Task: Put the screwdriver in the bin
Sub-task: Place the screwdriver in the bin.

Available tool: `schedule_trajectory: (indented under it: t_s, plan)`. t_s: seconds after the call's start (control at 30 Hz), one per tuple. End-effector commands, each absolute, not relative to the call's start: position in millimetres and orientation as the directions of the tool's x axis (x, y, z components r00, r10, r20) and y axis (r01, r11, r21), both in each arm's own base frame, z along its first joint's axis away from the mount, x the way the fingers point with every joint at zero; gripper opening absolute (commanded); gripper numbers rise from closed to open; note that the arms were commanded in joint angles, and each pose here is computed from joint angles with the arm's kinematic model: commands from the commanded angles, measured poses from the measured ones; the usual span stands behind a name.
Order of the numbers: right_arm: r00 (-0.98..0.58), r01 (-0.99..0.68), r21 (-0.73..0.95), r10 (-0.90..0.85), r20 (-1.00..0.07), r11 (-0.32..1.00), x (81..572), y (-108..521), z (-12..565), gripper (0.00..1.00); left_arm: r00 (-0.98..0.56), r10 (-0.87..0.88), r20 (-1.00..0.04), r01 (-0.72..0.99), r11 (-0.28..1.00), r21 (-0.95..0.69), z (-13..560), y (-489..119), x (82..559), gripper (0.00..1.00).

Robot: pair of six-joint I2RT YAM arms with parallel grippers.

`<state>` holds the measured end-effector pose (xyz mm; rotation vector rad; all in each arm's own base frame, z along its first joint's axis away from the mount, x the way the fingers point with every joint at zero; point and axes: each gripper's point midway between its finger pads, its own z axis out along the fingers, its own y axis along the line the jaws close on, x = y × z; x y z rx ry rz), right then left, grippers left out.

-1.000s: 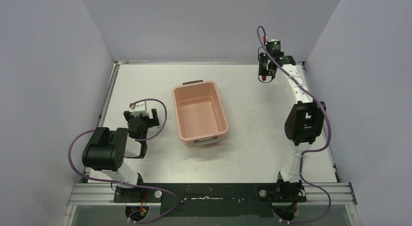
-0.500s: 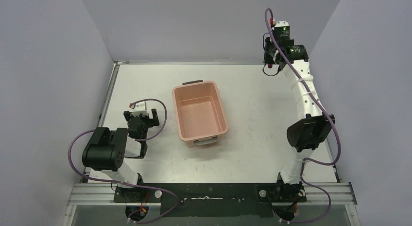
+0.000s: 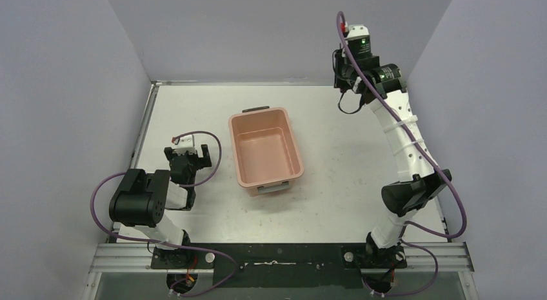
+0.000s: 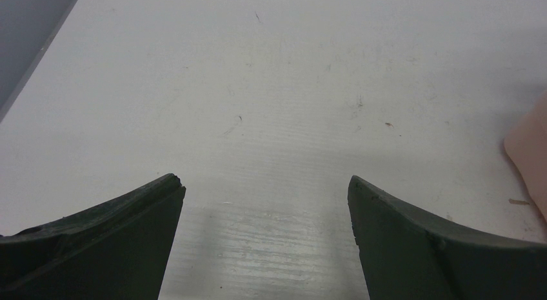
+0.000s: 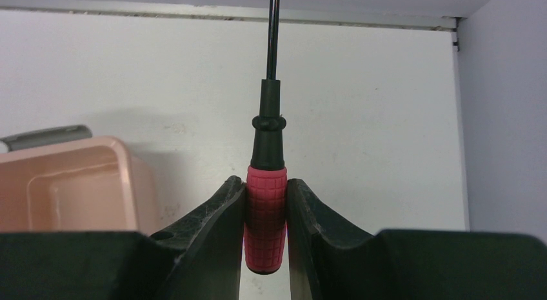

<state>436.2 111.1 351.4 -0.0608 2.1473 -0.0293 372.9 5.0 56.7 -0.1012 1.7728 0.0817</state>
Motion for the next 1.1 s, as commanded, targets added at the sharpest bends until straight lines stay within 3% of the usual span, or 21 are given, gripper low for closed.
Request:
schedule_trajectory:
  t_s: [0.0, 0.57, 1.07]
  plan:
    - [-0.528, -0.052, -0.013, -0.038, -0.848, 0.999, 408.0, 142.7, 357.7, 0.0, -0.142, -0.022, -0.99, -0.107, 0.994, -0.007, 73.5, 4.0, 380.9, 0.97]
    - [-0.545, -0.249, 0.062, -0.087, -0.834, 0.967, 354.3, 294.9, 323.0, 0.0, -0.143, -0.022, -0.989, -0.107, 0.994, -0.007, 73.2, 4.0, 381.0, 0.97]
    - [-0.58, -0.319, 0.08, -0.129, -0.804, 0.944, 334.7, 335.0, 262.1, 0.02, -0.143, -0.021, -0.989, -0.107, 0.994, -0.006, 73.3, 4.0, 380.9, 0.97]
